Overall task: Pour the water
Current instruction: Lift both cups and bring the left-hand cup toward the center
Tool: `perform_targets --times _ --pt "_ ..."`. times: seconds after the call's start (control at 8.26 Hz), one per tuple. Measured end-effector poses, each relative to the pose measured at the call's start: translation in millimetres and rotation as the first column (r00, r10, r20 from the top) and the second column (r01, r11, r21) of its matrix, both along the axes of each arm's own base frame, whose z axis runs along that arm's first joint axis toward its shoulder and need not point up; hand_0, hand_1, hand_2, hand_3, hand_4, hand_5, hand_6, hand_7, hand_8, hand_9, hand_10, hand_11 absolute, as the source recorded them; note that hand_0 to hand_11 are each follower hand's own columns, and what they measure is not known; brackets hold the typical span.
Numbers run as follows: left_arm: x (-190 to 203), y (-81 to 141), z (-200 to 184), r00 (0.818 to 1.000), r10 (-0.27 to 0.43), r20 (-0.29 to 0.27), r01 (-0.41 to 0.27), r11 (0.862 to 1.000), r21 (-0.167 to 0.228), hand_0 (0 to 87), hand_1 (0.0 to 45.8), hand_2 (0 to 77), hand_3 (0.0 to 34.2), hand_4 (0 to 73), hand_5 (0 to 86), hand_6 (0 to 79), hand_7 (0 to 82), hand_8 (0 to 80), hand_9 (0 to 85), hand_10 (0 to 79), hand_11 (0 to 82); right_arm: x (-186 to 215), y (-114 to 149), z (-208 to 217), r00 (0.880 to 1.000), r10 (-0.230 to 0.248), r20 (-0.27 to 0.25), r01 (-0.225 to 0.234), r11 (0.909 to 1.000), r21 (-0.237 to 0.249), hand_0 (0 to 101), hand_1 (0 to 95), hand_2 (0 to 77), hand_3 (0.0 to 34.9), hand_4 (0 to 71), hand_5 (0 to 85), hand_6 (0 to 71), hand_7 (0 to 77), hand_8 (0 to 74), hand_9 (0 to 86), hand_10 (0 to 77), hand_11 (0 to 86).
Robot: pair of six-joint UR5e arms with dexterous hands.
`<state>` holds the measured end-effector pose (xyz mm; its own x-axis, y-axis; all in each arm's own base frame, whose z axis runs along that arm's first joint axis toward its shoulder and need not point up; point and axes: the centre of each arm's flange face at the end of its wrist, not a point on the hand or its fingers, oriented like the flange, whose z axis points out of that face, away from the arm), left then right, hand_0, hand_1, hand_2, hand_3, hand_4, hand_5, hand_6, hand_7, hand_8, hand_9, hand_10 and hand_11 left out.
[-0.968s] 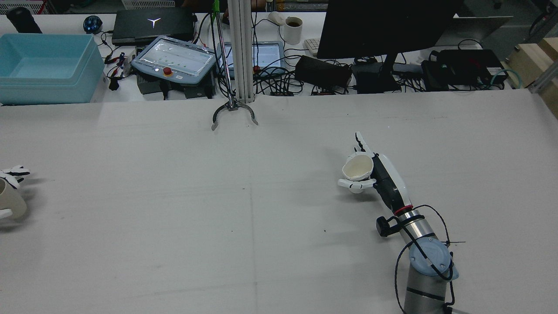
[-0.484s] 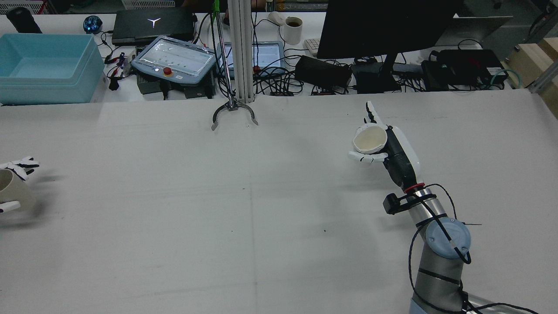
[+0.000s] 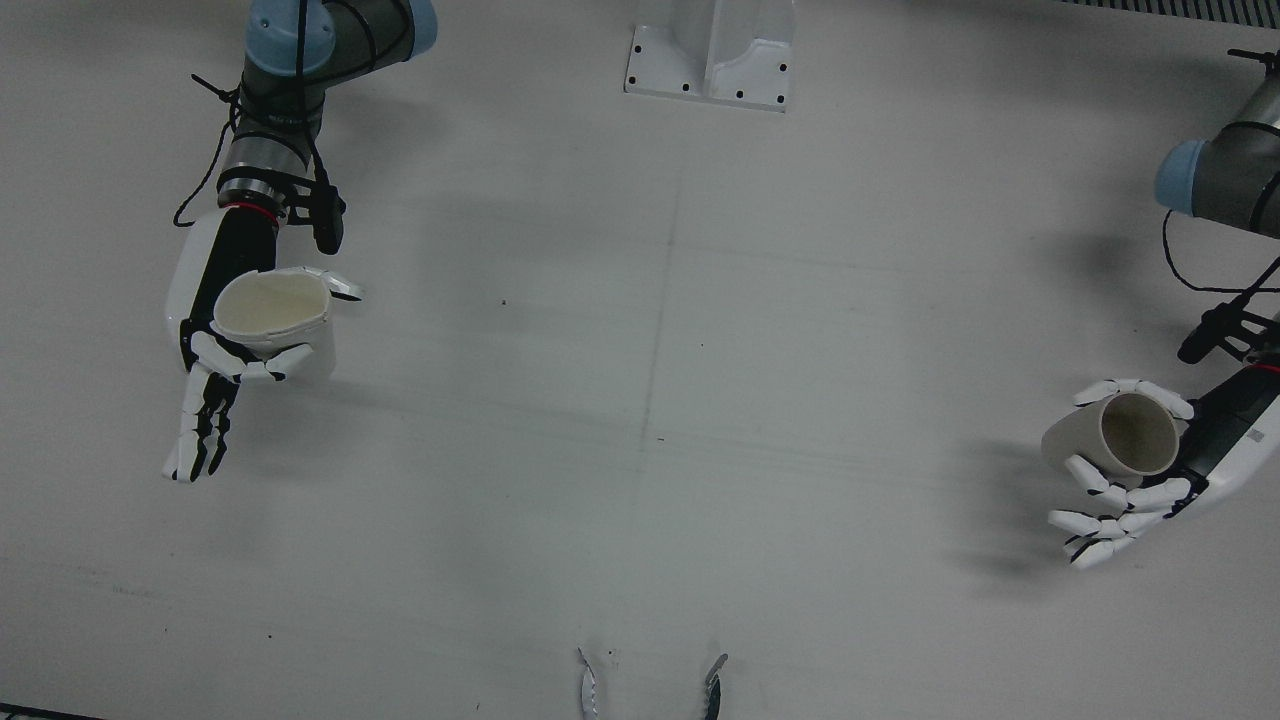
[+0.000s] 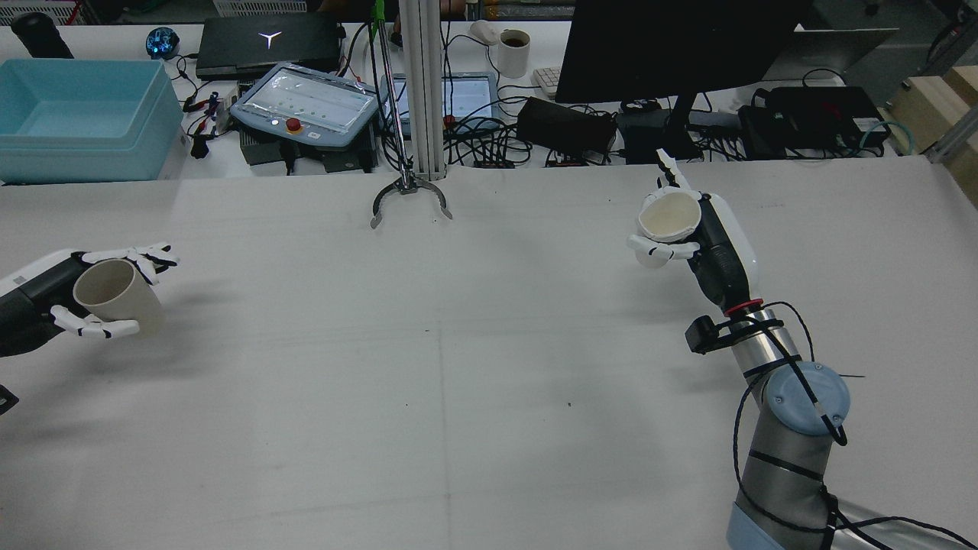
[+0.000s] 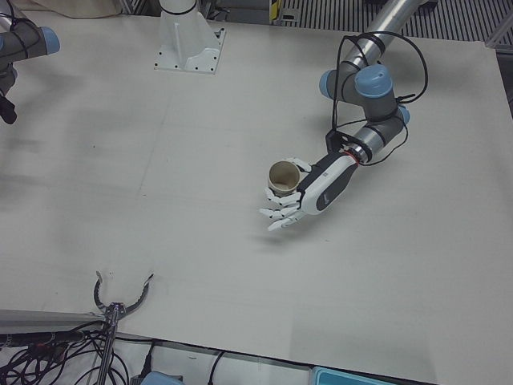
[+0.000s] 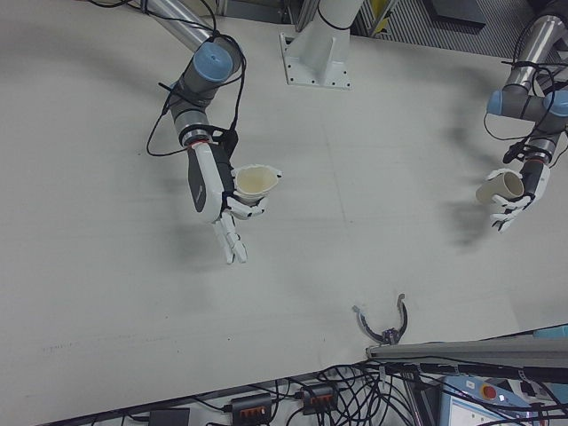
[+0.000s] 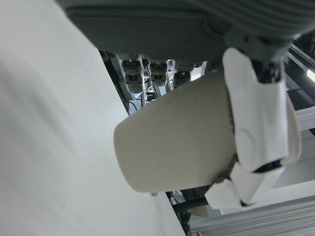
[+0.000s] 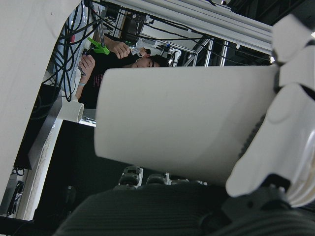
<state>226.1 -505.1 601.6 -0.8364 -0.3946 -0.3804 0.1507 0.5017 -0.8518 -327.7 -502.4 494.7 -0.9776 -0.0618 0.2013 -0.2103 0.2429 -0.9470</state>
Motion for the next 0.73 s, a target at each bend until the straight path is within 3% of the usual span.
perform_targets --times 0.24,0.48,0.61,0.73 --pt "35 -20 -76 1.0 0.025 -0.015 -0.024 0.998 0.059 56.0 21.3 33.3 0.2 37.1 40.9 18.0 27.8 6.5 10.9 8.2 15.3 8 -4 -1 1.0 0.013 0.005 -0.013 0.9999 0.002 49 7.6 28.4 0.0 55.6 45.8 4.9 7.6 0.5 0.5 4.4 6.5" --pt "81 -32 -143 0.998 0.058 -0.022 -0.055 0.992 0.112 57.2 21.3 33.8 0.1 37.1 40.9 18.0 27.8 6.5 10.9 8.2 15.3 13 -6 -7 1.0 0.022 0.014 -0.022 0.9997 0.01 49 7.6 28.4 0.0 55.6 45.8 3.8 7.6 0.5 0.5 3.3 6.0" --pt "114 -28 -172 0.996 0.09 -0.019 -0.086 0.986 0.143 57.3 21.3 33.8 0.1 37.1 40.9 18.0 27.8 6.5 10.9 8.2 15.3 15 -7 -9 1.0 0.024 0.018 -0.025 0.9996 0.013 49 7.6 28.4 0.0 55.6 45.8 3.8 7.6 0.5 0.5 3.3 6.0" --pt "151 -17 -197 0.992 0.126 -0.015 -0.122 0.978 0.172 57.4 21.8 34.4 0.1 37.1 40.9 18.0 27.8 6.0 11.4 8.2 15.3 16 -7 -12 0.999 0.027 0.021 -0.027 0.9995 0.015 48 7.6 28.4 0.0 38.2 54.5 3.8 7.6 0.5 0.5 3.3 6.0"
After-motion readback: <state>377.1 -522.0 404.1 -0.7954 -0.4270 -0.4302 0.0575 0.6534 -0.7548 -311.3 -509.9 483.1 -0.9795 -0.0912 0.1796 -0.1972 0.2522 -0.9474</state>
